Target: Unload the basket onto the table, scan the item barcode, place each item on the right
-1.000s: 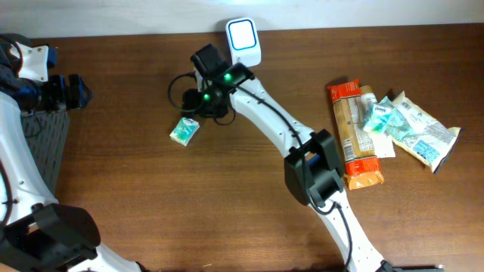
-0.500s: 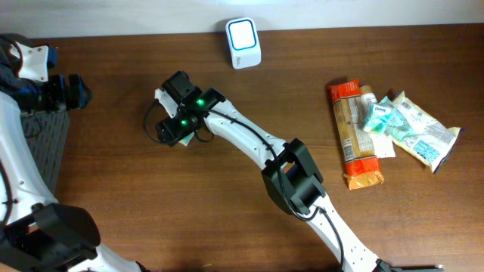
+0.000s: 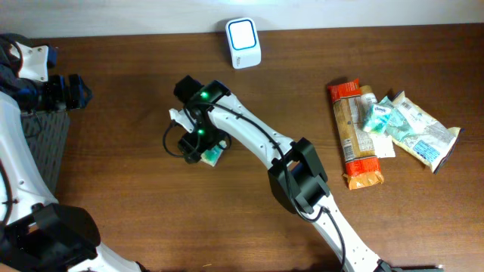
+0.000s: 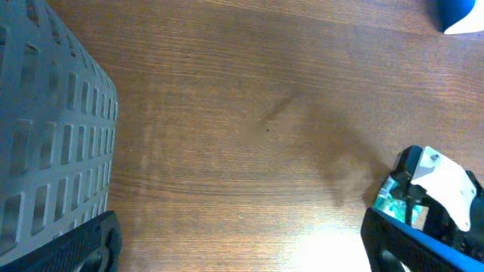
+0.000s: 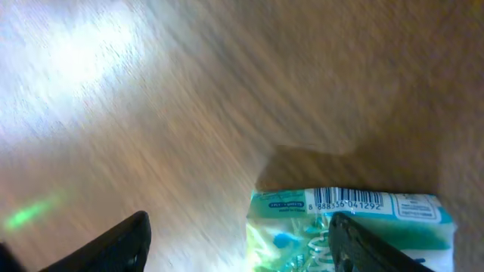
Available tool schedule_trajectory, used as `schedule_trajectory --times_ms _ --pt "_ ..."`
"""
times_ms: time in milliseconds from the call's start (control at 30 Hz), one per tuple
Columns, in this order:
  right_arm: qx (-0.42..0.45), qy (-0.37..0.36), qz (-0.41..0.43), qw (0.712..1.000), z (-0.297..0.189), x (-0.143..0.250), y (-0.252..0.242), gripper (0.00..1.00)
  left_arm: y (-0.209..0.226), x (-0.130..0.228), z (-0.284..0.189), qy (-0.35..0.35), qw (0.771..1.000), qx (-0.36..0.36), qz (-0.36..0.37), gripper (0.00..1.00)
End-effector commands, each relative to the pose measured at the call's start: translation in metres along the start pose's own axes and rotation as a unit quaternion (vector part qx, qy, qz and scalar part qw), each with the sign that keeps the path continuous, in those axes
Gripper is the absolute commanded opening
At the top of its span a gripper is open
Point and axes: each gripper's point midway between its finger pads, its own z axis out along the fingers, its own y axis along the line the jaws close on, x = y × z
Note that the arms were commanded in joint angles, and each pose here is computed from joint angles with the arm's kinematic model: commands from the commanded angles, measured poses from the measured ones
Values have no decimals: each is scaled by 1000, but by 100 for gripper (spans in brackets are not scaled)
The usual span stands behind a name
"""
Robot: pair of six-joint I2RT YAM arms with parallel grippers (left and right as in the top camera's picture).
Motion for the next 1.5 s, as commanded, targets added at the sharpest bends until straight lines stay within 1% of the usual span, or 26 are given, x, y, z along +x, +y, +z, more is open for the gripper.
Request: schedule_trajectory --times_ms 0,67,200,300,367,467,500,533,567,600,667,733,800,900,967,1100,1133,1167,1267,1333,1400,1467 --pt "17 41 12 999 4 24 -33 75 1 0 0 -1 1000 0 -6 99" --pt "14 31 16 999 -10 22 -34 75 1 0 0 -1 1000 0 -6 99" --pt "3 -2 13 1000 -46 7 -19 75 1 0 0 -1 1000 0 -6 99" --pt "4 -22 53 998 -51 -4 -11 74 1 0 0 -1 1000 0 -6 99" --pt "3 -24 81 996 -47 -6 -10 68 1 0 0 -1 1000 0 -6 99" --pt "29 -21 156 987 -28 -6 -16 58 1 0 0 -1 1000 0 -6 99" --pt "37 -19 173 984 -25 -5 -18 52 1 0 0 -1 1000 0 -6 99" --pt "50 -15 196 979 -16 -1 -22 43 1 0 0 -1 1000 0 -6 99" --pt "60 -8 217 974 -9 3 -25 31 1 0 0 -1 1000 0 -6 99" --pt "66 -2 231 971 -4 7 -28 25 1 0 0 -1 1000 0 -6 99" --pt "83 10 251 964 5 16 -35 19 1 0 0 -1 1000 0 -6 99" --pt "86 27 257 962 12 26 -36 15 1 0 0 -1 1000 0 -6 99" --pt "89 47 260 960 12 36 -36 12 1 0 0 -1 1000 0 -6 99" --pt "91 73 241 963 9 48 -36 12 1 0 0 -1 1000 0 -6 99" --pt "99 96 238 961 3 61 -45 9 2 0 0 -1 1000 -1 -7 99" --pt "95 106 229 963 -7 70 -62 9 1 0 0 -1 1000 -1 -6 99" --pt "87 106 220 966 -12 70 -63 4 1 0 0 -1 1000 -1 -6 99" --pt "64 103 204 971 -18 67 -59 4 2 0 0 -1 1000 -1 -7 99" --pt "14 76 160 984 -39 53 -40 4 2 0 0 -1 1000 -1 -7 99" --pt "14 44 144 988 -69 43 -30 4 2 0 0 -1 1000 -1 -6 99" --pt "19 1 132 991 -107 33 -20 4 2 0 0 -1 1000 -1 -7 99" --pt "26 -54 122 991 -157 27 -12 4 2 0 0 -1 1000 -1 -6 99"
